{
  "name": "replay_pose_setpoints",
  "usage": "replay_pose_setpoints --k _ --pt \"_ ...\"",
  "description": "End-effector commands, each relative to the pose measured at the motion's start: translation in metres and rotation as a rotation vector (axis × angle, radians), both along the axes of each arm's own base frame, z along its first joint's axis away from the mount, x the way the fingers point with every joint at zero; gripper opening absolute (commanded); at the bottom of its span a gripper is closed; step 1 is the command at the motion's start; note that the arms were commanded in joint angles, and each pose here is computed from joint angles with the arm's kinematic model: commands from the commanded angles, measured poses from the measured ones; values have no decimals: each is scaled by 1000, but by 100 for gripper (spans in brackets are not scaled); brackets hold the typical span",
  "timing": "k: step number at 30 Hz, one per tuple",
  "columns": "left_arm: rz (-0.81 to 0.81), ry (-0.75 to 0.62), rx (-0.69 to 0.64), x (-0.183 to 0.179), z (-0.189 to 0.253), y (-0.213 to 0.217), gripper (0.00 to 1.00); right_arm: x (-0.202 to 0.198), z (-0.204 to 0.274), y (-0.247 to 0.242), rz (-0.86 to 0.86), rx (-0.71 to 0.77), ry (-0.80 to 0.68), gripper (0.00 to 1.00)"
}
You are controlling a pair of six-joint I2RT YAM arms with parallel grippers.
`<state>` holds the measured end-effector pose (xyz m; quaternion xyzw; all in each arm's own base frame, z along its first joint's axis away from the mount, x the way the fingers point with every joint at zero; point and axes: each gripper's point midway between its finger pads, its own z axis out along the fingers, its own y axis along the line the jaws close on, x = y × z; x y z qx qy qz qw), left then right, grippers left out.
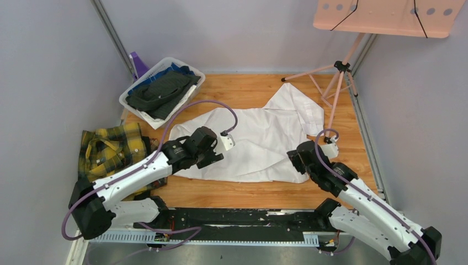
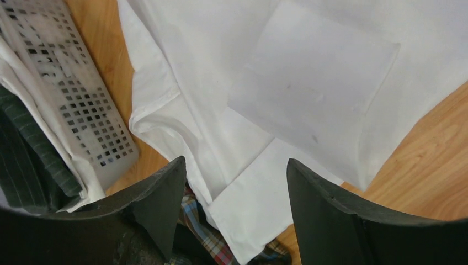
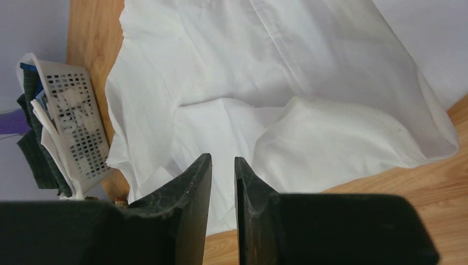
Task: Fold and stack the long sleeve shirts
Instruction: Fold the shirt at the center of the board.
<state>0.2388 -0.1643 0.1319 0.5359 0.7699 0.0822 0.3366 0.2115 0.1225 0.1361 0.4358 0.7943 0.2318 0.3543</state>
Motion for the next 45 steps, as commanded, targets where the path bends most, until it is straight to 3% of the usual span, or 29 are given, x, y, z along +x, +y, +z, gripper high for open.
replay_pose_setpoints --k 1,5,7,10,18,24,28,31,36,40,41,43,45 --pt "108 9 -73 -13 12 18 76 30 21 21 70 -27 -41 24" --pt "120 -10 -154 -4 31 3 91 53 17 41 132 -45 -22 26" --pt "50 55 -287 -8 51 -30 98 63 8 46 150 -65 11 25" --pt "-39 158 -348 -19 46 -60 100 68 -15 48 174 -58 105 17" --pt "-160 210 -183 -35 -28 -86 100 41 -61 23 117 34 248 6" --pt "-237 91 16 -18 -59 -78 100 38 -73 14 125 61 272 1" --pt "-160 30 201 7 -64 -60 100 37 -80 9 139 59 283 0" --pt "-134 50 228 8 -67 -54 99 34 -84 8 150 79 294 0" --pt "-127 20 204 9 -53 -45 85 25 -93 -1 132 92 309 0" --pt "-88 -18 172 21 -36 -32 61 17 -101 -6 114 97 327 0" --pt "-74 -33 163 26 -30 -27 49 15 -103 -7 109 99 331 0" --pt "-51 -59 145 30 -21 -18 34 10 -107 -8 98 102 340 0" --pt "-28 -72 135 30 -18 -7 30 5 -110 -10 88 107 354 0"
